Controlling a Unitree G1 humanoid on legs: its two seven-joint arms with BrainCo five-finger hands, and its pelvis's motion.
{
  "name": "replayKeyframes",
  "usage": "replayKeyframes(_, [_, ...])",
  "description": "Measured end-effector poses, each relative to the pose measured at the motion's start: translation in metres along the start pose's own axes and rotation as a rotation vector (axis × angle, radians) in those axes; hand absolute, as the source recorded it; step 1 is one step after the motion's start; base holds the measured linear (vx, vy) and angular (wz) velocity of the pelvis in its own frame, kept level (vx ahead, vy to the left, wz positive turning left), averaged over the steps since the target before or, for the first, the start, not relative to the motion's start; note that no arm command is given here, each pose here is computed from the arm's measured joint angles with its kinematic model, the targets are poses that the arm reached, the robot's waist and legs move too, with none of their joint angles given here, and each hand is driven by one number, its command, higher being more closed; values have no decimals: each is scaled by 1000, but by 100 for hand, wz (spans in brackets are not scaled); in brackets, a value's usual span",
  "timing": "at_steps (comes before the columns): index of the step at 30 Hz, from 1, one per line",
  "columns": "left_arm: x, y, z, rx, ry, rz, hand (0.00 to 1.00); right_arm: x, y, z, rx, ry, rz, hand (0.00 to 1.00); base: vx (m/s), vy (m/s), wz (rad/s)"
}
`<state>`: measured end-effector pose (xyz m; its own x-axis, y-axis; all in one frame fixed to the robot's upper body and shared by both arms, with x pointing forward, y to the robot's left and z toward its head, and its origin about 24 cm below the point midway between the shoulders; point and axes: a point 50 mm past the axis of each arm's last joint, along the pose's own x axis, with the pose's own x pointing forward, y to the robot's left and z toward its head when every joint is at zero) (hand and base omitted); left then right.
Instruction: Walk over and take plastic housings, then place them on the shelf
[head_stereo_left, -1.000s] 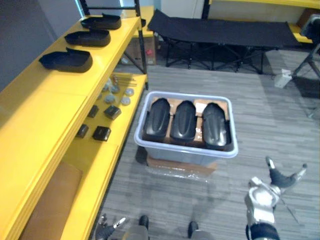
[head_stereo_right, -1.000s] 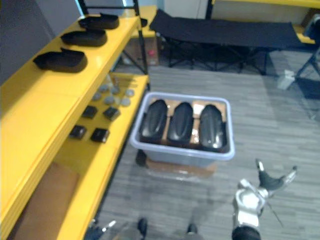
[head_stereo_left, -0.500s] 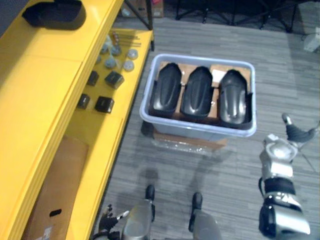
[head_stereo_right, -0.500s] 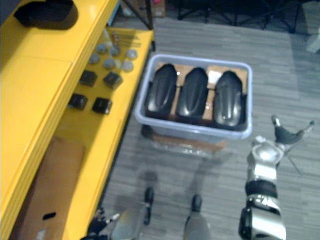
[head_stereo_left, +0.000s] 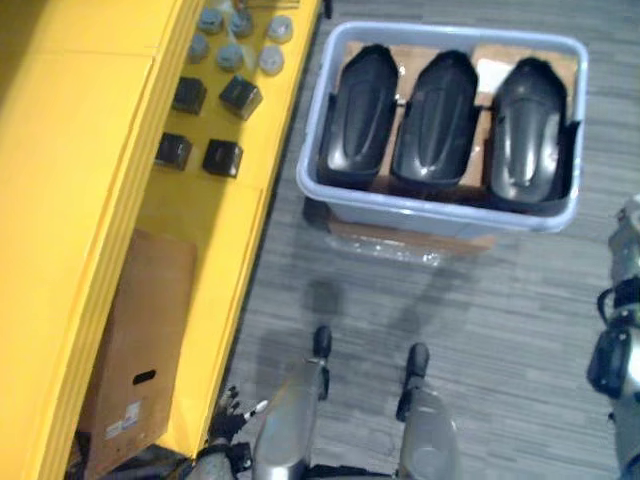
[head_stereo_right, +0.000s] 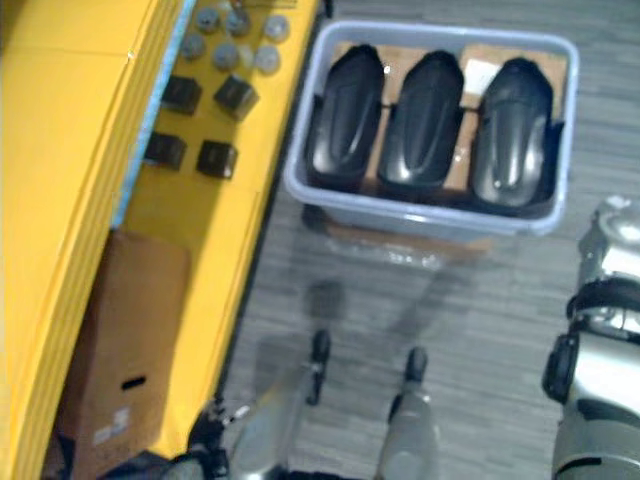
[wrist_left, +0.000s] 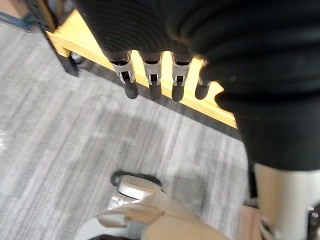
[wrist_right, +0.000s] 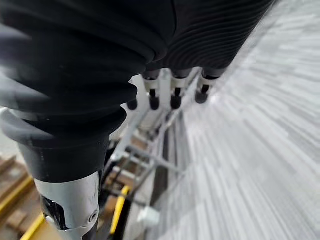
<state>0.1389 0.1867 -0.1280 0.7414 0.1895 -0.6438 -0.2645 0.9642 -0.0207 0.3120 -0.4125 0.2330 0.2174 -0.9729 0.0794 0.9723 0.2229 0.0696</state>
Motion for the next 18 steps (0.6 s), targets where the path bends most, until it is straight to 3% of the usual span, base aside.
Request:
replayKeyframes(8, [-1,-3,-3,-52,17,2,0,3,3,14,0,23,22,0,-8,-10,2])
replayKeyframes(18, [-1,-8,-3,-102,6,-20,0,-1,13,22,-225,-107,159,0,-26,-15,5])
